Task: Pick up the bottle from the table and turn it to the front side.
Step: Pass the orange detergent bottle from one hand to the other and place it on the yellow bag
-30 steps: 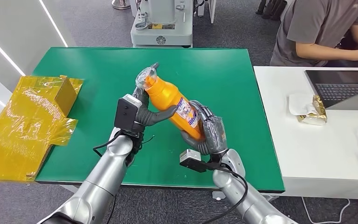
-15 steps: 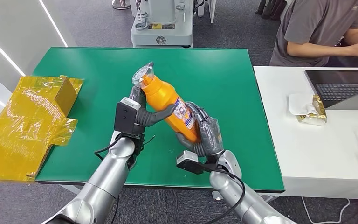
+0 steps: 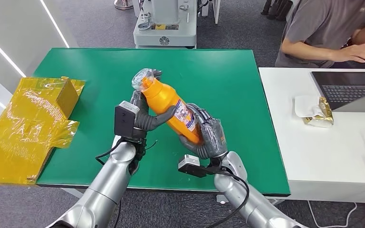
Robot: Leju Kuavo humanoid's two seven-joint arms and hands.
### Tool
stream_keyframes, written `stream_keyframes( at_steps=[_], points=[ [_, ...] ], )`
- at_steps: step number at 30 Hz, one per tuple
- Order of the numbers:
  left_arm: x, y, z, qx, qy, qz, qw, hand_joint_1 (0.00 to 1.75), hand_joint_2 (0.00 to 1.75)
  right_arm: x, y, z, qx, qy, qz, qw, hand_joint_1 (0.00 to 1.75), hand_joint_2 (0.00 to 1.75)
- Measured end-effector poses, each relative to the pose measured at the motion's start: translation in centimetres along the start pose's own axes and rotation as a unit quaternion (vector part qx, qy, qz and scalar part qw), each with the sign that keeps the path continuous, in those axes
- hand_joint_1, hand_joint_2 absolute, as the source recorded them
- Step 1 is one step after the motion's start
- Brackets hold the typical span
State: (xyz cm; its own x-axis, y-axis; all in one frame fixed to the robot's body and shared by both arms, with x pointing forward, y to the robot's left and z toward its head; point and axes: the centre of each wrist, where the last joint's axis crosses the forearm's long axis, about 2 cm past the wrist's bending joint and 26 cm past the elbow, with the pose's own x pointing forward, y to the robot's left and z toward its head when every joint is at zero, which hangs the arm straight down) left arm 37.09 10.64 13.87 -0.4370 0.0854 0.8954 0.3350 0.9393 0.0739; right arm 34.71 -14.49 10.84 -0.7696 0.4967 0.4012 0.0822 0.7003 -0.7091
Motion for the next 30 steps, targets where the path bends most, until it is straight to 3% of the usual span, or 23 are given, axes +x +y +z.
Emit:
stream_keyframes(
  at_steps=[9, 21, 22, 25, 26, 30],
  points=[
    [-0.4, 0.2, 0.8, -0.008, 0.008, 0.017, 1.000, 1.75, 1.75, -0.6, -1.5, -0.4, 0.032, -0.054, 0.138, 0.988, 1.75, 1.75],
    [-0.1, 0.4, 0.4, -0.010, 0.006, 0.012, 1.000, 1.75, 1.75, 0.1, -1.2, -0.5, 0.005, -0.035, 0.135, 0.990, 1.71, 1.75],
    [-0.1, 0.4, 0.4, -0.009, 0.007, 0.011, 1.000, 1.75, 1.75, 0.1, -1.2, -0.5, 0.004, -0.035, 0.134, 0.990, 1.39, 1.75],
    [-0.1, 0.5, 0.4, -0.009, 0.008, 0.010, 1.000, 1.75, 1.75, 0.1, -1.2, -0.5, 0.005, -0.037, 0.134, 0.990, 0.11, 1.75],
    [-0.1, 0.5, 0.4, -0.010, 0.008, 0.009, 1.000, 1.75, 1.75, 0.2, -1.1, -0.5, 0.005, -0.038, 0.133, 0.990, 0.00, 1.75],
    [-0.1, 0.6, 0.3, -0.011, 0.009, 0.007, 1.000, 1.75, 1.75, 0.4, -0.8, -0.6, -0.001, -0.034, 0.120, 0.992, 0.00, 1.75]
  ],
)
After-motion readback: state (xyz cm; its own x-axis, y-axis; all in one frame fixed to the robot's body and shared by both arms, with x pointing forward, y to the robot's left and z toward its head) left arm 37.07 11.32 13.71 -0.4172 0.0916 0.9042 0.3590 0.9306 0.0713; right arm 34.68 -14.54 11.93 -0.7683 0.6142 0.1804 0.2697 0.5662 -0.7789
